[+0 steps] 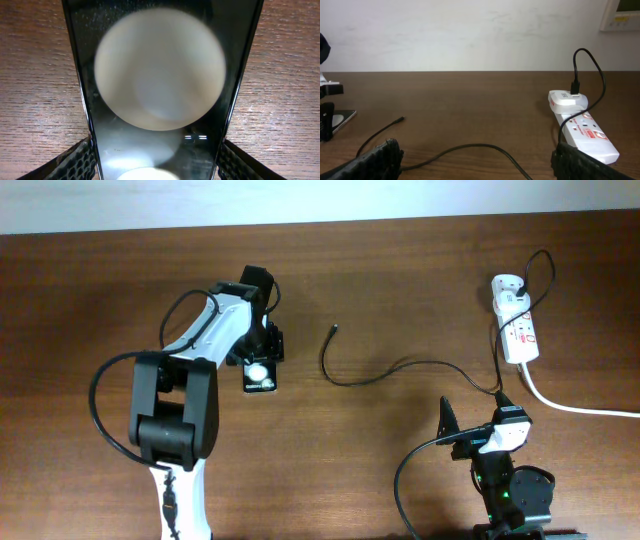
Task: Plug charger to phone and switch on socket
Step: 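Move the left gripper over the black phone and grasp it, then lift the phone with the left gripper and tilt it upright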
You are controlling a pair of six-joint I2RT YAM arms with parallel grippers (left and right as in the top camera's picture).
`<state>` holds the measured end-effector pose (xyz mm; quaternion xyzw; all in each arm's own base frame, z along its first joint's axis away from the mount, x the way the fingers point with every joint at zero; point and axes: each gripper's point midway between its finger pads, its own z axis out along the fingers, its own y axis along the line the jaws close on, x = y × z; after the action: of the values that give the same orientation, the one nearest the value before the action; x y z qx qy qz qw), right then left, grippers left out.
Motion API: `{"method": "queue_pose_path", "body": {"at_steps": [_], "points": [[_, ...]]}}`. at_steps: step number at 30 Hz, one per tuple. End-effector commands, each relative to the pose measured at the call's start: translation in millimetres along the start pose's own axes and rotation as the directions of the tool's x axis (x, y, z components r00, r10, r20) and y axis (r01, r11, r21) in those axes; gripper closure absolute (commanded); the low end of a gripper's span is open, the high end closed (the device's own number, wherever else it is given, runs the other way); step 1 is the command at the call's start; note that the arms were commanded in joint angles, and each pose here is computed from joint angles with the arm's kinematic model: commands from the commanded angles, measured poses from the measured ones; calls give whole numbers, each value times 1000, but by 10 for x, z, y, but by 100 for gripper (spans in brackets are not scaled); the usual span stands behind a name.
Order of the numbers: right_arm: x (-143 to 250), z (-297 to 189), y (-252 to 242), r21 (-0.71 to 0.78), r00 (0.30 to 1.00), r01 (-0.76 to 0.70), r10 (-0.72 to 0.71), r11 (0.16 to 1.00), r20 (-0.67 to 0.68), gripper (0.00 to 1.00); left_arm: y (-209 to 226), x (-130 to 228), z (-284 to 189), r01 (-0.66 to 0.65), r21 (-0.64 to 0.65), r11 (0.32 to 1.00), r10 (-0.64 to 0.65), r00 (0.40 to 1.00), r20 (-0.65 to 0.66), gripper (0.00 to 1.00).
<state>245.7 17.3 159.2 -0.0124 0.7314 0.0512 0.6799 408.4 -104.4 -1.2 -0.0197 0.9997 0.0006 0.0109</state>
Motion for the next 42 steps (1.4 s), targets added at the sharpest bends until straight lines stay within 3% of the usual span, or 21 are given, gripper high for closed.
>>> {"method": "queue_pose_path", "body": {"at_steps": [1,6,9,17,19,23,28,32,34,37,38,42], "points": [[24,0,25,-12,1000,-6,6,1000,-4,1,-86,-82,148,4,11,1000,-3,1000,-25,29],[24,0,25,-12,1000,-6,6,1000,-4,1,-192,-442,-360,-2,41,999,-1,997,72,30],[24,0,25,-12,1000,-6,6,1000,-4,1,-196,-451,-385,-2,42,999,-1,997,74,30],[24,0,24,-12,1000,-6,6,1000,-4,1,-520,-484,-549,-18,225,974,2,998,67,34],[24,0,25,-12,1000,-6,6,1000,-4,1,-702,-436,-609,-16,345,938,4,999,34,34],[24,0,25,-12,1000,-6,6,1000,-4,1,-958,-386,-828,11,585,811,8,1000,-30,45],[24,0,25,-12,1000,-6,6,1000,-4,1,-1147,-296,-1008,28,705,709,37,996,-76,60],[24,0,25,-12,1000,-6,6,1000,-4,1,-1146,-210,-1019,58,707,704,40,992,-120,63],[24,0,25,-12,1000,-6,6,1000,-4,1,-1139,-181,-1016,68,704,707,39,990,-135,76],[24,0,25,-12,1000,-6,6,1000,-4,1,-1147,-81,-1046,105,709,697,43,981,-188,74],[24,0,25,-12,1000,-6,6,1000,-4,1,-1203,-51,-1115,146,735,662,36,973,-226,75],[24,0,25,-12,1000,-6,6,1000,-4,1,-1212,-50,-1127,362,671,647,-110,915,-388,78]]}}
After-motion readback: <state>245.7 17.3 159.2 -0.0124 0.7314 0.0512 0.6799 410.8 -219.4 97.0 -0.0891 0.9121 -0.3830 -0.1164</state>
